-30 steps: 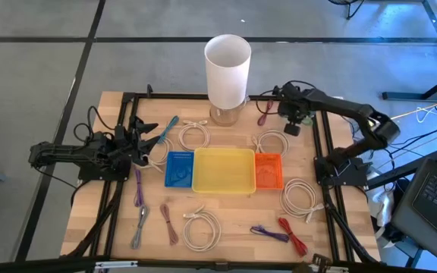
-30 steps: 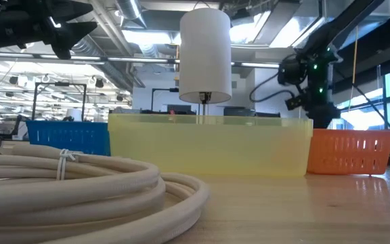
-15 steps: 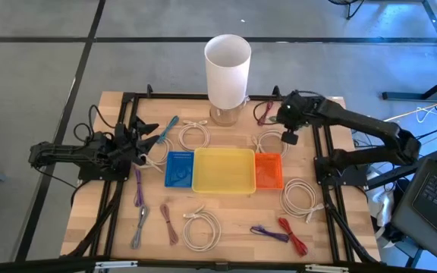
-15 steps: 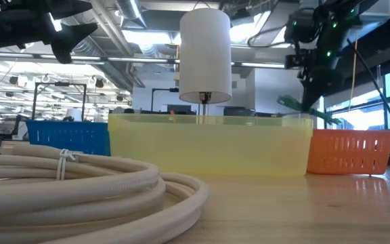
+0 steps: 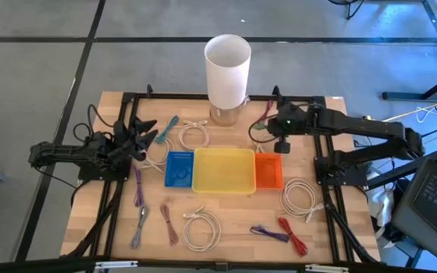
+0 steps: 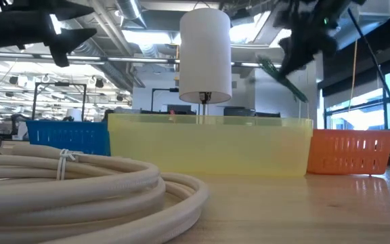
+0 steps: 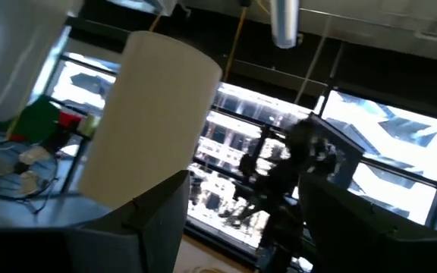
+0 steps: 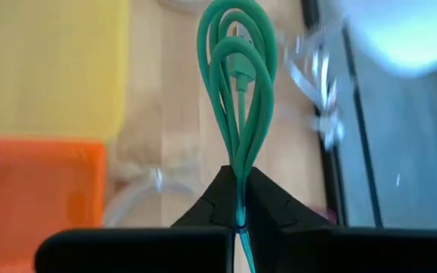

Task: Pick & Place USB Port
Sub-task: Put the green USB cable into the blue bin

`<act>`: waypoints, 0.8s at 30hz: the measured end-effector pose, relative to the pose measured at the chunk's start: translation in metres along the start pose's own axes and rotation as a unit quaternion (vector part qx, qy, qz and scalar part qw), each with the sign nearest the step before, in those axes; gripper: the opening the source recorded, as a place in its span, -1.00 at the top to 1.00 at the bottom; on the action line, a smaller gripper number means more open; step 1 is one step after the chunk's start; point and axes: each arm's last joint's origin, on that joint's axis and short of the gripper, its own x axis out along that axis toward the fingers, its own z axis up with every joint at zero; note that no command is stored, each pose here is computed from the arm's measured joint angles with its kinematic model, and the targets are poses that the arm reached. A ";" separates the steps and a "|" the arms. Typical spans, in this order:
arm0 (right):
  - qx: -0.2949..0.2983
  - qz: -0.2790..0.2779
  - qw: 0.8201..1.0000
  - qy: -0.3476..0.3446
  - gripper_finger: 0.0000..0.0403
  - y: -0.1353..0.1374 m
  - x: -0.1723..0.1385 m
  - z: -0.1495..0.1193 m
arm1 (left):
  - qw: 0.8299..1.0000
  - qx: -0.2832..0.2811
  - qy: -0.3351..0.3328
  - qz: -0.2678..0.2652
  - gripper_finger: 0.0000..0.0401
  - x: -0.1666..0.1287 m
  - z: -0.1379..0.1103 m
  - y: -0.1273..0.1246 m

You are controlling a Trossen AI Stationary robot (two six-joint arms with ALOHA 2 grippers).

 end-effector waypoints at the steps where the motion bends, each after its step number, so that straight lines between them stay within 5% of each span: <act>1: -0.004 0.000 1.000 -0.016 0.95 0.001 -0.004 0.005 | 1.000 -0.001 -0.002 0.013 -0.19 0.000 0.000 0.001; 6: -0.013 0.006 0.997 -0.070 0.95 0.008 -0.022 0.026 | 1.000 -0.008 0.018 0.022 -0.19 0.000 -0.004 0.002; 9: 0.041 0.009 0.993 -0.112 0.95 0.010 -0.026 0.036 | 1.000 -0.015 0.024 0.002 -0.19 0.000 -0.005 0.001; 12: 0.085 0.033 0.982 -0.168 0.95 0.013 -0.029 0.047 | 0.999 0.013 0.040 -0.008 -0.19 0.001 -0.008 0.001; 24: 0.080 0.098 0.950 -0.287 0.95 0.023 -0.013 0.082 | 0.989 0.114 0.092 -0.017 -0.19 0.026 -0.020 -0.009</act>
